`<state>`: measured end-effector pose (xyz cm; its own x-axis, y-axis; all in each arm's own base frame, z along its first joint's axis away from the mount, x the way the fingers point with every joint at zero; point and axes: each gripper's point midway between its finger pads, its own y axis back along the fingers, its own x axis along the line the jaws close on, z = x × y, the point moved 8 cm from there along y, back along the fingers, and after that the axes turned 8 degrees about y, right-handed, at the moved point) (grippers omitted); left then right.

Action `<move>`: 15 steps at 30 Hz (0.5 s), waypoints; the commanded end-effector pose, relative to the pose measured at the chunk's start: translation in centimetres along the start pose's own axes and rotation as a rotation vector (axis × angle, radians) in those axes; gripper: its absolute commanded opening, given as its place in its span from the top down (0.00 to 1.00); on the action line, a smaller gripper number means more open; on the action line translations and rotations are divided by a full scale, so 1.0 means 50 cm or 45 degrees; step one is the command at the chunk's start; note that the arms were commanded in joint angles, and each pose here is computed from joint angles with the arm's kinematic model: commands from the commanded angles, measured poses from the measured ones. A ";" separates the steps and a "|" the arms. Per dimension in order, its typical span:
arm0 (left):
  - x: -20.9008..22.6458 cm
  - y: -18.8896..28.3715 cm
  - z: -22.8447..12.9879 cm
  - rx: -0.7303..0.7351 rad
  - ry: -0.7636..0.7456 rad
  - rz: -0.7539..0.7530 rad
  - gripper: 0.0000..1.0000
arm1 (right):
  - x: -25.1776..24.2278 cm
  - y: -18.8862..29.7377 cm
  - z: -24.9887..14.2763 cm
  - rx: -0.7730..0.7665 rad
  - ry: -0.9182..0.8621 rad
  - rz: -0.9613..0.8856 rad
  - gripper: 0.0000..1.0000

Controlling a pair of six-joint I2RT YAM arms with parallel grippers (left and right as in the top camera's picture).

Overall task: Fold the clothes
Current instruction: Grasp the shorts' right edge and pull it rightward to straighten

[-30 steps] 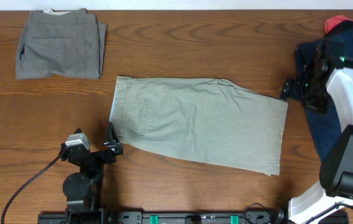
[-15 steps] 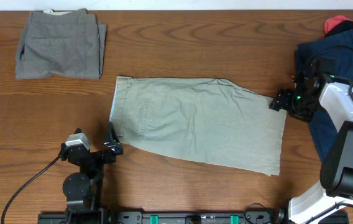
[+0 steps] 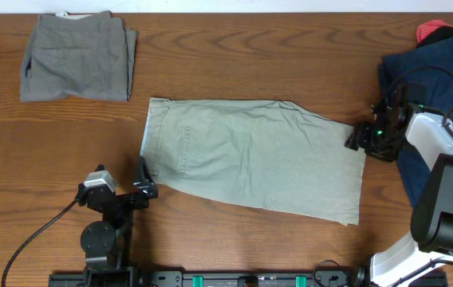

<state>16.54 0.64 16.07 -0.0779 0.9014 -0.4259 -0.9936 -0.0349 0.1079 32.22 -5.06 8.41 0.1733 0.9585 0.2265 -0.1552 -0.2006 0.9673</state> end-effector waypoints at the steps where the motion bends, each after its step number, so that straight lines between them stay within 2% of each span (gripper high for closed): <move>1: 0.009 -0.002 -0.022 0.060 -0.003 0.022 0.02 | 0.003 -0.009 -0.003 0.008 0.016 0.002 0.39; 10: 0.009 -0.002 -0.022 0.060 -0.003 0.021 0.02 | 0.002 -0.015 -0.003 -0.006 0.020 0.002 0.48; 14: 0.009 -0.002 -0.022 0.060 -0.003 0.021 0.02 | 0.001 -0.018 -0.003 -0.015 0.022 0.001 0.49; 15: 0.009 -0.002 -0.022 0.060 -0.003 0.021 0.02 | 0.001 -0.018 -0.003 -0.016 0.021 0.001 0.53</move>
<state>16.54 0.64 16.07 -0.0779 0.9014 -0.4259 -0.9936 -0.0349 0.1079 32.34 -5.10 7.95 0.1651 0.9603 0.2247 -0.1792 -0.1948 0.9643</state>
